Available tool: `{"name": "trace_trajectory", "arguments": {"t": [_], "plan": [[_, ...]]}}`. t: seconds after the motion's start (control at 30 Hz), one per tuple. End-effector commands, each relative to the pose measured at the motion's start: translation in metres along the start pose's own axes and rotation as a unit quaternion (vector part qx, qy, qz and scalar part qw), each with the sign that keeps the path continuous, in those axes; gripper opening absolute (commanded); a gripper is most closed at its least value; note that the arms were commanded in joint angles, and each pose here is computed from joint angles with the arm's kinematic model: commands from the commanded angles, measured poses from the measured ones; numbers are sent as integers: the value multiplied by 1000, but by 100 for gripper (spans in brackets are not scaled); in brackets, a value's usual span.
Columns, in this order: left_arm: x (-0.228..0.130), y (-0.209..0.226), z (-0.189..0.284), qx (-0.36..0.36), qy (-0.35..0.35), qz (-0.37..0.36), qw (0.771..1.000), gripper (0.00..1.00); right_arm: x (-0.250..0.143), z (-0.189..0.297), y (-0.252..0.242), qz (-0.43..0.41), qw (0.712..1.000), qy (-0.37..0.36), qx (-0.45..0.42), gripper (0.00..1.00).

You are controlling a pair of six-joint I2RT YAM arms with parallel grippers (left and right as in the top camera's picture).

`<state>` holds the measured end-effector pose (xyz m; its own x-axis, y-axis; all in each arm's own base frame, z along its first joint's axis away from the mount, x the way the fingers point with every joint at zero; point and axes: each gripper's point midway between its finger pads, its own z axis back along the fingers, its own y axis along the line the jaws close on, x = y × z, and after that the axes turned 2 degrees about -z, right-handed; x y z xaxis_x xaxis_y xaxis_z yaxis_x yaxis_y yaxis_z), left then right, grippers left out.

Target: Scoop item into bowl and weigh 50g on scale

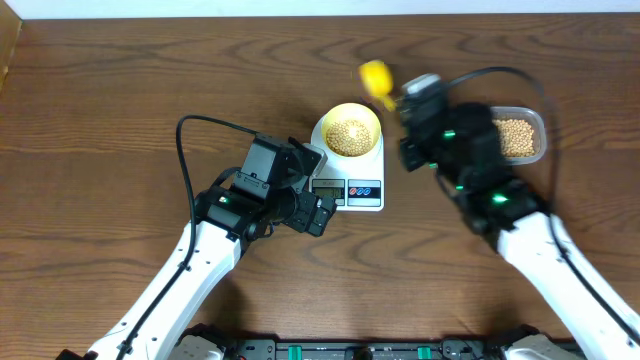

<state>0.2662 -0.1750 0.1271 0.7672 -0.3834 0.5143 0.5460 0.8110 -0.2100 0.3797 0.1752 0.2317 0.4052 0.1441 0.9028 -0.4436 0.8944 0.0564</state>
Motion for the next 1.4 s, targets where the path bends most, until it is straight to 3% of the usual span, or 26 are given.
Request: {"name": "trace_trajectory", "arguments": {"t": [0.0,0.17,0.3,0.5,0.7,1.03,1.17,1.37], "plan": [[5,-2,1,-4,-3,-6,1000,98,16,30,-47,-68,996,-19,-52,1],[5,-2,1,-4,-3,-6,1000,98,-10,66,-111,-116,983,22,-138,1],[5,-2,1,-4,-3,-6,1000,98,-51,95,-163,-166,957,80,-226,1],[5,-2,1,-4,-3,-6,1000,98,-87,107,-196,-184,934,137,-273,1],[5,-2,1,-4,-3,-6,1000,98,-120,85,-201,-202,926,189,-257,1],[5,-2,1,-4,-3,-6,1000,98,-147,46,-177,-242,931,226,-155,1],[5,-2,1,-4,-3,-6,1000,98,-146,34,-163,-260,935,220,-102,1],[5,-2,1,-4,-3,-6,1000,98,-144,35,-164,-306,924,209,-97,1]]}}
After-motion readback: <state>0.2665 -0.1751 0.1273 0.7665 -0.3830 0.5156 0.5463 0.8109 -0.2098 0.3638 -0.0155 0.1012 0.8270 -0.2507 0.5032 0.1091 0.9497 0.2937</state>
